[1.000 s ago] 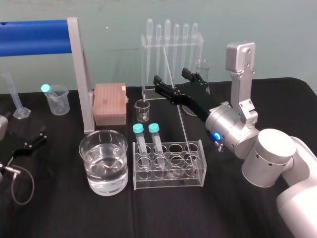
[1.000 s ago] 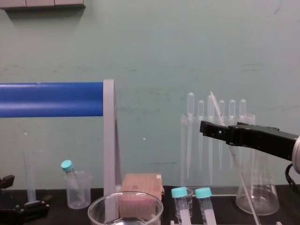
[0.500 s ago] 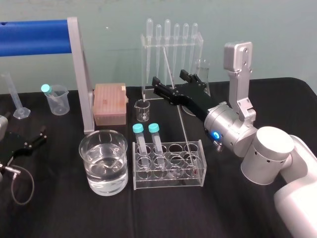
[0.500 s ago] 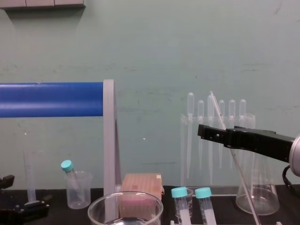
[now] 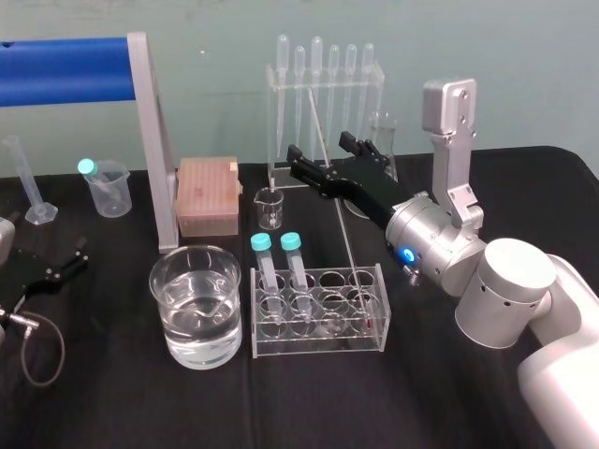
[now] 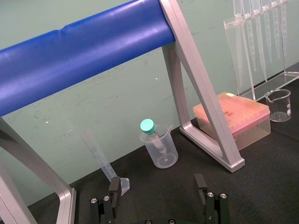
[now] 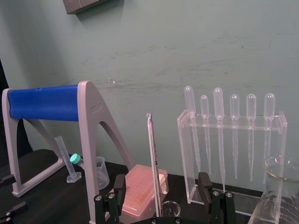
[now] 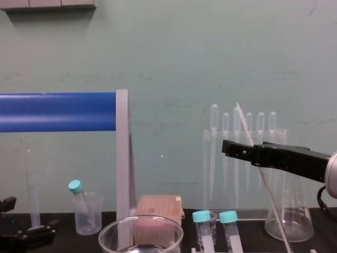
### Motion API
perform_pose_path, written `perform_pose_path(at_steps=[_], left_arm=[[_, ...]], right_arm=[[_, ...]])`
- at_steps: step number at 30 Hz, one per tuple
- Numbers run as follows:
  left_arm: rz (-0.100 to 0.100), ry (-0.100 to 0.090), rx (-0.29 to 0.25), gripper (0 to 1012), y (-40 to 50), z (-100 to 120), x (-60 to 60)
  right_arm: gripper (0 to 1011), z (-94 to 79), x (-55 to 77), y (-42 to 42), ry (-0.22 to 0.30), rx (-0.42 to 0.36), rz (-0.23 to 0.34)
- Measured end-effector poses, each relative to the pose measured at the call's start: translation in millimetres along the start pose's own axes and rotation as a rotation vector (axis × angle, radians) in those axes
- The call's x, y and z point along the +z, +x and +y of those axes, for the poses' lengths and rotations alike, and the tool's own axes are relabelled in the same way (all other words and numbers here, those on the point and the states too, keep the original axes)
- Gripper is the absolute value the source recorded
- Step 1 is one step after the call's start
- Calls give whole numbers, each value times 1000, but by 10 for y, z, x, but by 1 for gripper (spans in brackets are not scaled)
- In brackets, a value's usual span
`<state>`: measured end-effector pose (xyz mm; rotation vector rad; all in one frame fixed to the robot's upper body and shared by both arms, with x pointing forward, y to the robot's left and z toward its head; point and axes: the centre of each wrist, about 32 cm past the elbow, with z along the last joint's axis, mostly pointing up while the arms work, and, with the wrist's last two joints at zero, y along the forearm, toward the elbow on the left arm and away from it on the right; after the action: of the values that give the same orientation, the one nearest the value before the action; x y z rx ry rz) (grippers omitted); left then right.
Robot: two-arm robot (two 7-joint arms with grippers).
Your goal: Hold the thermometer with one hand and immerse one end into the beaker, then reinsert it into the test tube rack.
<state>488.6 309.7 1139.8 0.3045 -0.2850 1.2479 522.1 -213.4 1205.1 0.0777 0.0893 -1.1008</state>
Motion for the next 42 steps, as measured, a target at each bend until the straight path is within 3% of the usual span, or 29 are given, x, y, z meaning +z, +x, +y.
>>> perform_pose_path(at_steps=[8, 12, 28, 35, 42], left_arm=[[0, 0, 0, 1008, 0, 0, 0], [0, 0, 0, 1008, 0, 0, 0], [0, 0, 0, 1008, 0, 0, 0], [0, 0, 0, 1008, 0, 0, 0], [0, 0, 0, 1008, 0, 0, 0]], right_arm=[[1002, -2, -2, -3, 1, 0, 0], [938, -3, -2, -3, 1, 0, -1], [477, -4, 0, -2, 3, 0, -1], [216, -4, 0, -2, 3, 0, -1], [57, -4, 0, -2, 2, -1, -2]])
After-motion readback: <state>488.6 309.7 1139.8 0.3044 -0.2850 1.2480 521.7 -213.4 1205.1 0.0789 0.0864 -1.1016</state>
